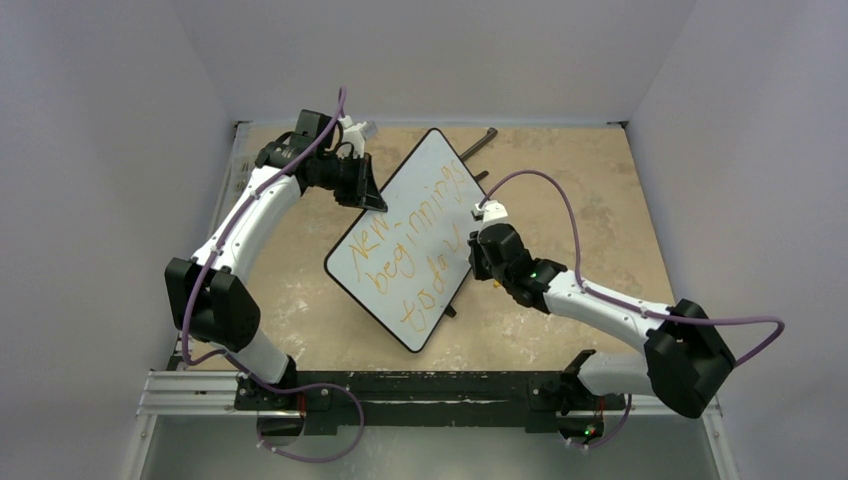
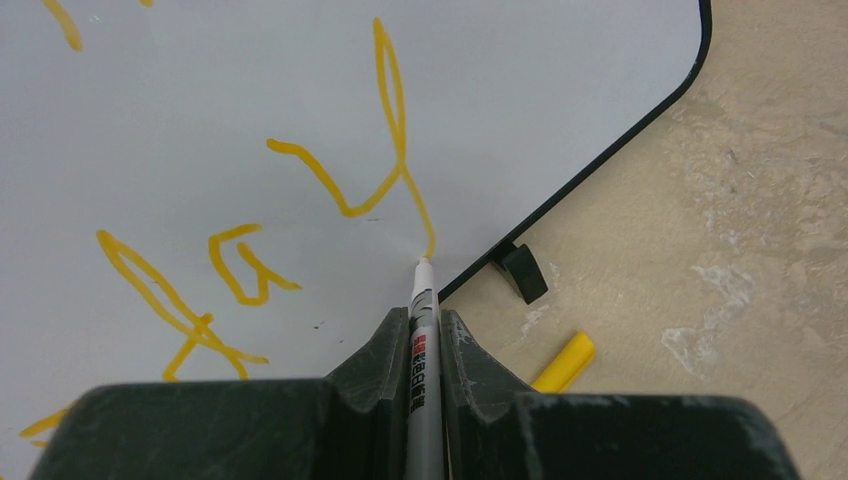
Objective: Write a sentence on the whiteboard
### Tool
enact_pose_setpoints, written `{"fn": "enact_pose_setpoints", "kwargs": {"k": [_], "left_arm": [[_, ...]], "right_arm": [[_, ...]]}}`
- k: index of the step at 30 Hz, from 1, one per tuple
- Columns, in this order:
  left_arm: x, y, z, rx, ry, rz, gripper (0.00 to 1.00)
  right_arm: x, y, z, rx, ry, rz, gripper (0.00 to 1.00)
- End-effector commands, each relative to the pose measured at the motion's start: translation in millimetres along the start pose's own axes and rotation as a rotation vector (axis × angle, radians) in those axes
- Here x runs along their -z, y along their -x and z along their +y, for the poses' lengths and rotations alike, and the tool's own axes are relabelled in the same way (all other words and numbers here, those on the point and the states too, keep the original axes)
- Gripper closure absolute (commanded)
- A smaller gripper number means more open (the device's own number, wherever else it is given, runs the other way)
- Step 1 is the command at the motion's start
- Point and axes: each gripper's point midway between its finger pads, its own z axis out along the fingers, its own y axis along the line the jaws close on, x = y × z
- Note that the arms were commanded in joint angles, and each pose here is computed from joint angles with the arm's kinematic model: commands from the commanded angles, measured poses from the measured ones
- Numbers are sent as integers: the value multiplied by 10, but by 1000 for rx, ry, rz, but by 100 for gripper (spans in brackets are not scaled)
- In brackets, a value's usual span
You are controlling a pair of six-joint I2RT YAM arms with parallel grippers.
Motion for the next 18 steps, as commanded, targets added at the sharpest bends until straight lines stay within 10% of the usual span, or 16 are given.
{"fn": "enact_pose_setpoints", "kwargs": {"k": [1,18], "left_arm": [[88,75,300,-58,165,-33,100],[113,90,275,-64,160,-43,100]], "right_arm": [[53,-75,244,-38,125,30,100],[259,394,455,-76,218,-67,100]]}}
